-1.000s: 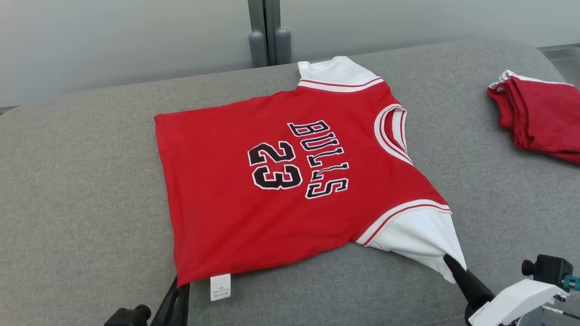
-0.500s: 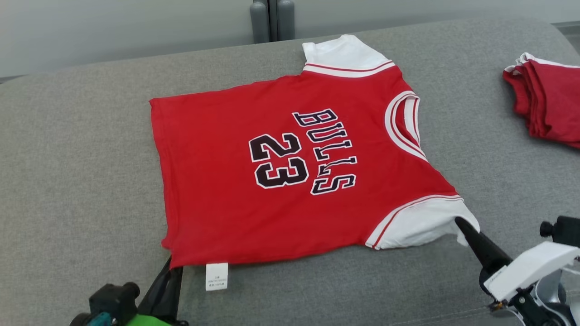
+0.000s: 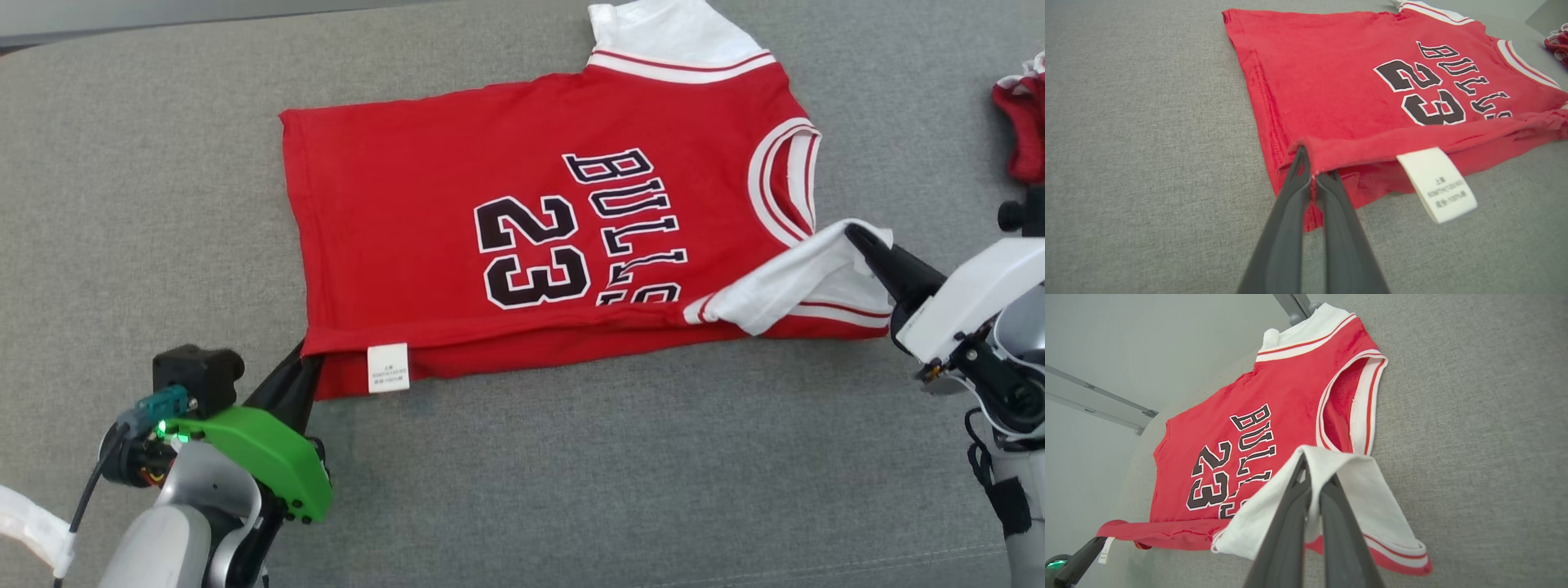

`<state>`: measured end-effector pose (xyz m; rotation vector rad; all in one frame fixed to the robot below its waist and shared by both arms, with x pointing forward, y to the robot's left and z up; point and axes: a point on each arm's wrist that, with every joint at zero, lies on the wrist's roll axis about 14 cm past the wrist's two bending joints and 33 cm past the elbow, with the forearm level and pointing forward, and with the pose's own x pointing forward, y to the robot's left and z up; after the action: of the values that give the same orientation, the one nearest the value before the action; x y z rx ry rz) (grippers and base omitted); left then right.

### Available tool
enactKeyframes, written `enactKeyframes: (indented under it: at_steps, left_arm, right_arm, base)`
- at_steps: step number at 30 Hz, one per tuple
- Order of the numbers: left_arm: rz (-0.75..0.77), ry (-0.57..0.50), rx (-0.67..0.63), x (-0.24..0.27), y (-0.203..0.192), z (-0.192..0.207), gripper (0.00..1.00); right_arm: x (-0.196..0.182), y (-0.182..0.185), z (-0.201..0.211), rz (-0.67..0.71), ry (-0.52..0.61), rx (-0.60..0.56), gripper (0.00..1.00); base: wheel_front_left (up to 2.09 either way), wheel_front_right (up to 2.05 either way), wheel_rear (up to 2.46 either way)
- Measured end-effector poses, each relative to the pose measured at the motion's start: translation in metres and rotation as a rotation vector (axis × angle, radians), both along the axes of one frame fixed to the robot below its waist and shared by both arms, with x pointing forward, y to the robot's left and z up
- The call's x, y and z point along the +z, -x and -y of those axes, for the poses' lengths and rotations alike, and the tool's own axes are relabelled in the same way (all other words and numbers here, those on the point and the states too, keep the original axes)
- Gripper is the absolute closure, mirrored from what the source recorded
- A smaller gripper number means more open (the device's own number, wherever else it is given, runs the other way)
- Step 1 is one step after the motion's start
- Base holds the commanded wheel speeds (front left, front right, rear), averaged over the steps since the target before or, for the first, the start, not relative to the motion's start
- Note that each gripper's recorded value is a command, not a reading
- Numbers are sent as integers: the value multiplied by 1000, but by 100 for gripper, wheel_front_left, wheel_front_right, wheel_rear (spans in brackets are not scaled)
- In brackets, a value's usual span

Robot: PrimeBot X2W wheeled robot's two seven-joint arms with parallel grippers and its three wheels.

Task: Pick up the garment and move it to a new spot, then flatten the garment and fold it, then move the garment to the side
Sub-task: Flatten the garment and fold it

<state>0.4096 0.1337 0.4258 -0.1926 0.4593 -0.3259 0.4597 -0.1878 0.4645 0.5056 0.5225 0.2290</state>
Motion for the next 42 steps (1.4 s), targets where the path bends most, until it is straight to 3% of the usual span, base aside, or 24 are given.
enactKeyframes:
  at_steps: [8,9,10,11,12,20,28,38,39,40,41,42]
  left_arm:
    - [-88,-29,20,-27,-24,-8,100]
    - [-102,-31,19,-31,-23,-8,93]
    - [-113,-30,23,-34,-23,-9,65]
    - [-117,-29,27,-36,-23,-9,11]
    - [-123,-28,35,-38,-23,-10,0]
    - [-153,62,120,-39,-1,-16,0]
    - [-197,120,148,-49,10,-8,0]
    - [-224,139,115,-61,4,5,0]
    - [-228,143,106,-62,4,7,4]
    - [-231,146,98,-62,4,9,39]
    - [-232,148,93,-62,4,11,66]
    - [-235,153,85,-62,4,13,100]
  right_arm:
    - [-24,-39,-17,-46,85,53,100]
    - [-26,-43,-18,-39,90,52,96]
    - [-26,-47,-19,-27,95,45,67]
    - [-25,-50,-19,-13,102,43,18]
    - [-25,-52,-21,-2,110,48,0]
    - [-7,-40,-3,110,171,21,0]
    - [-63,9,12,-61,234,36,0]
    - [-81,20,-7,-105,193,51,0]
    - [-81,19,-8,-104,189,53,8]
    - [-81,18,-9,-103,186,55,52]
    - [-81,17,-9,-102,184,54,89]
    - [-80,15,-8,-99,184,50,100]
  base:
    - [0,0,0]
    - [0,0,0]
    - [0,0,0]
    - [0,0,0]
    - [0,0,0]
    - [0,0,0]
    - [0,0,0]
    - [0,0,0]
    - [0,0,0]
    - [0,0,0]
    - [0,0,0]
    - [0,0,0]
